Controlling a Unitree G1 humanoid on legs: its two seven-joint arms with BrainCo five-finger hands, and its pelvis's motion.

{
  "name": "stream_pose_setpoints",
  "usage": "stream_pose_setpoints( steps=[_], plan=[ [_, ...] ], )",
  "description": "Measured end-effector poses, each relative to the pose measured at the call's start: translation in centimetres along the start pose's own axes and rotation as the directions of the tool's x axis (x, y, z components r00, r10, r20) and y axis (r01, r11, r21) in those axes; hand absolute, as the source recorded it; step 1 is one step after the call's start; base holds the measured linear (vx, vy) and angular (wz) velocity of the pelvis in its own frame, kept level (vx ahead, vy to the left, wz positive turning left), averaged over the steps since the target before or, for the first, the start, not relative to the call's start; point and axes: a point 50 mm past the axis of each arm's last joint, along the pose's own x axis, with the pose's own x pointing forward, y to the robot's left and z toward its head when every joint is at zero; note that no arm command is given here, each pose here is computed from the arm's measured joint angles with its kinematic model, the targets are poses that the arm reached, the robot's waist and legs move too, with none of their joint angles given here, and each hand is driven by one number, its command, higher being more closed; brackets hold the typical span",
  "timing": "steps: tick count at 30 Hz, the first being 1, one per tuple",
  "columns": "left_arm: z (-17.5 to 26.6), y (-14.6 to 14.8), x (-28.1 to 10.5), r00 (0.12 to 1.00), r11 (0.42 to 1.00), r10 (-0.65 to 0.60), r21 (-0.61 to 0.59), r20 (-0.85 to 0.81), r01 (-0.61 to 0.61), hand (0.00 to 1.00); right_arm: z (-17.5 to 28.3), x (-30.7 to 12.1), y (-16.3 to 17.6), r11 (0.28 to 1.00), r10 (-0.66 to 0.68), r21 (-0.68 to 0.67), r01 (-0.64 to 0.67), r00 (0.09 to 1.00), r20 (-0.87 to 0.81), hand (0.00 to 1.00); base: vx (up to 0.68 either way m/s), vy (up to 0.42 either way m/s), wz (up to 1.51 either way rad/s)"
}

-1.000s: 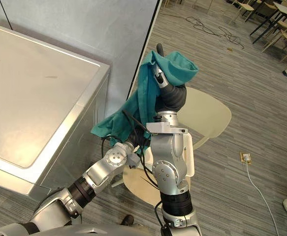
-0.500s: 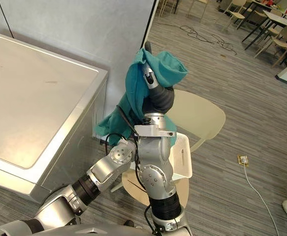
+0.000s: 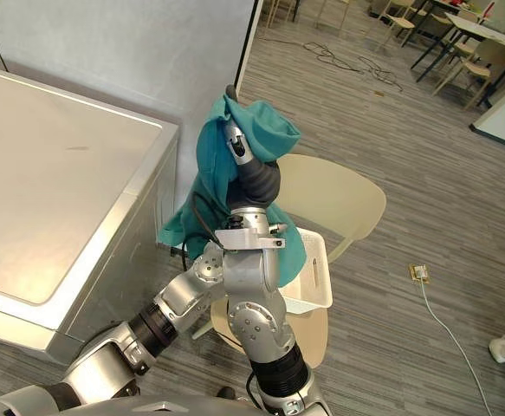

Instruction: Pick up the laundry basket with both hands and put the clothes into the washing machine.

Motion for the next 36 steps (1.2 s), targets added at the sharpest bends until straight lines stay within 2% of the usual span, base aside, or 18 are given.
stream_pose_setpoints(
  steps=[2,3,15,21,25,31,36],
  plan=[
    [0.0,0.1,0.0,1.000,1.000,0.009,-0.002,0.003,-0.009,1.00,0.0,-0.5,-0.1,1.000,-0.012,0.005,0.012,1.000,-0.006,1.00,0.00,0.000,0.00],
    [0.1,0.2,0.0,1.000,1.000,0.019,-0.004,0.007,-0.019,1.00,0.2,-0.8,0.0,1.000,-0.012,0.008,0.012,1.000,-0.005,0.00,0.00,0.024,-0.03],
    [2.6,2.7,0.4,0.986,0.989,0.132,-0.080,0.097,-0.124,1.00,0.3,-2.3,-1.9,0.992,-0.084,-0.099,0.078,0.995,-0.053,0.00,0.00,0.011,-0.02],
    [3.1,4.6,0.0,0.978,0.986,0.160,-0.061,0.133,-0.153,1.00,1.1,-3.4,-4.2,0.960,-0.174,-0.233,0.155,0.982,-0.066,0.00,0.01,0.027,0.08],
    [2.8,7.4,-1.1,0.965,0.976,0.216,-0.074,0.151,-0.206,1.00,1.8,-4.0,-6.1,0.912,-0.219,-0.369,0.179,0.973,-0.068,0.00,0.00,0.017,0.16],
    [1.4,12.5,-4.1,0.930,0.941,0.338,-0.082,0.145,-0.329,1.00,2.3,-5.7,-9.4,0.832,-0.349,-0.491,0.259,0.932,-0.099,0.00,-0.02,0.001,0.08],
    [2.9,15.8,-6.6,0.879,0.911,0.412,-0.080,0.239,-0.405,1.00,3.5,-6.6,-10.5,0.793,-0.371,-0.548,0.267,0.925,-0.087,0.00,-0.11,-0.040,0.30]
  ],
)
